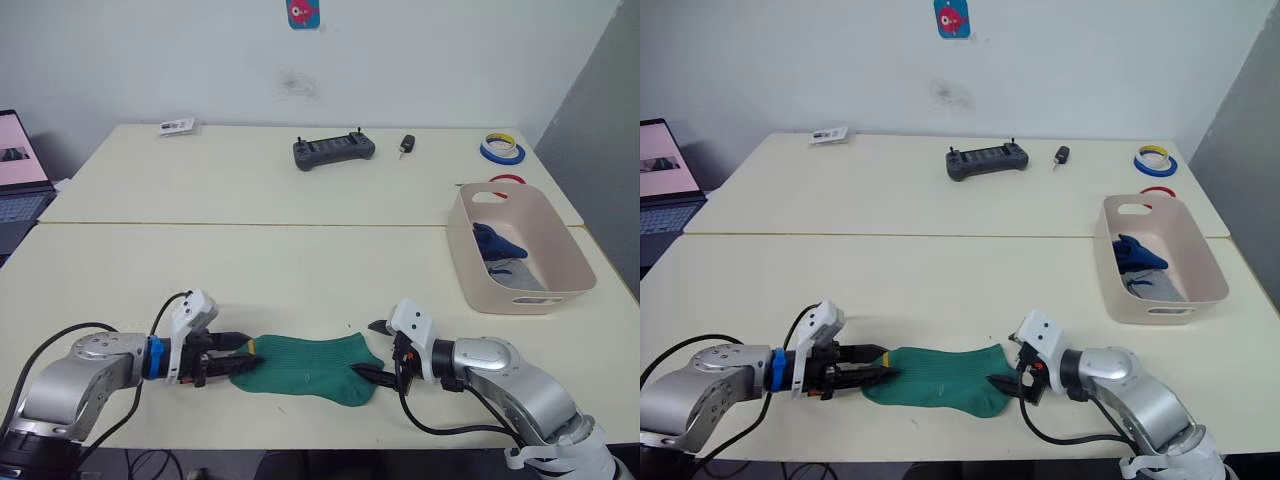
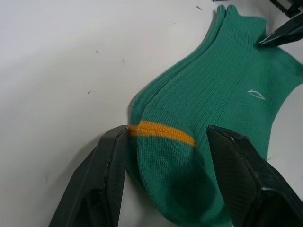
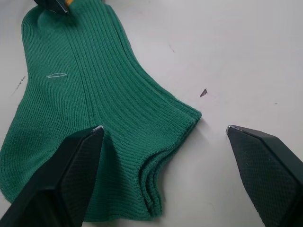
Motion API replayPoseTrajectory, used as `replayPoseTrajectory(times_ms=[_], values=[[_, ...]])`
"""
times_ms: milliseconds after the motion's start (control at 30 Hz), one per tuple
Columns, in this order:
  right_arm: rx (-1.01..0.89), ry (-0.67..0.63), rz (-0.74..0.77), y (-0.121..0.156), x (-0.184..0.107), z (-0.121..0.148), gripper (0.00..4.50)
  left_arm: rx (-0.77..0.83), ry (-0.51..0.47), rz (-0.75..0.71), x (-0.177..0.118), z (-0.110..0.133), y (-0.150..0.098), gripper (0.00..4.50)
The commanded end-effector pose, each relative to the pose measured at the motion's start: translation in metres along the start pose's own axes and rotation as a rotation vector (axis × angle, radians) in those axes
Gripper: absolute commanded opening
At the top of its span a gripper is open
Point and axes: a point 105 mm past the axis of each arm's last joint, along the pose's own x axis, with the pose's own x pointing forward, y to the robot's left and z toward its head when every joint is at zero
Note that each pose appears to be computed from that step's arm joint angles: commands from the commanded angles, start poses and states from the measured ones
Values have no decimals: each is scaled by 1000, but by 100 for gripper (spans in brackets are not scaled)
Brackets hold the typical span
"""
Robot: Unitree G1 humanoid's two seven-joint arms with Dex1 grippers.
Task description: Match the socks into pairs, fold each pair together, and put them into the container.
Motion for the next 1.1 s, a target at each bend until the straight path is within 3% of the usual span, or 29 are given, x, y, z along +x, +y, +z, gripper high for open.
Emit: replayPoseTrajectory(times_ms=[33,133,200,267,467,533,700,867,1100], values=[[13,4,-1,2,3,1,447,2,40,-29,5,-10,-6,188],[26,33,-12,2,9,-2,386,21,56,-33,8,-12,-8,104],[-5,62,-16,2,10,-5,312,26,59,-39,10,-13,-11,38],[-39,86,-19,3,10,-7,249,29,54,-45,12,-11,-15,0],[-99,90,2,10,11,-3,48,38,42,-49,12,-8,-22,0],[-121,67,1,11,9,2,4,50,20,-34,10,-2,-20,0],[-147,33,-45,1,-3,15,4,67,-66,-11,11,22,-15,0],[-158,21,-132,-27,-17,28,4,103,-158,8,26,55,-3,0],[-138,54,-196,-49,-12,24,4,103,-86,29,40,43,18,0]])
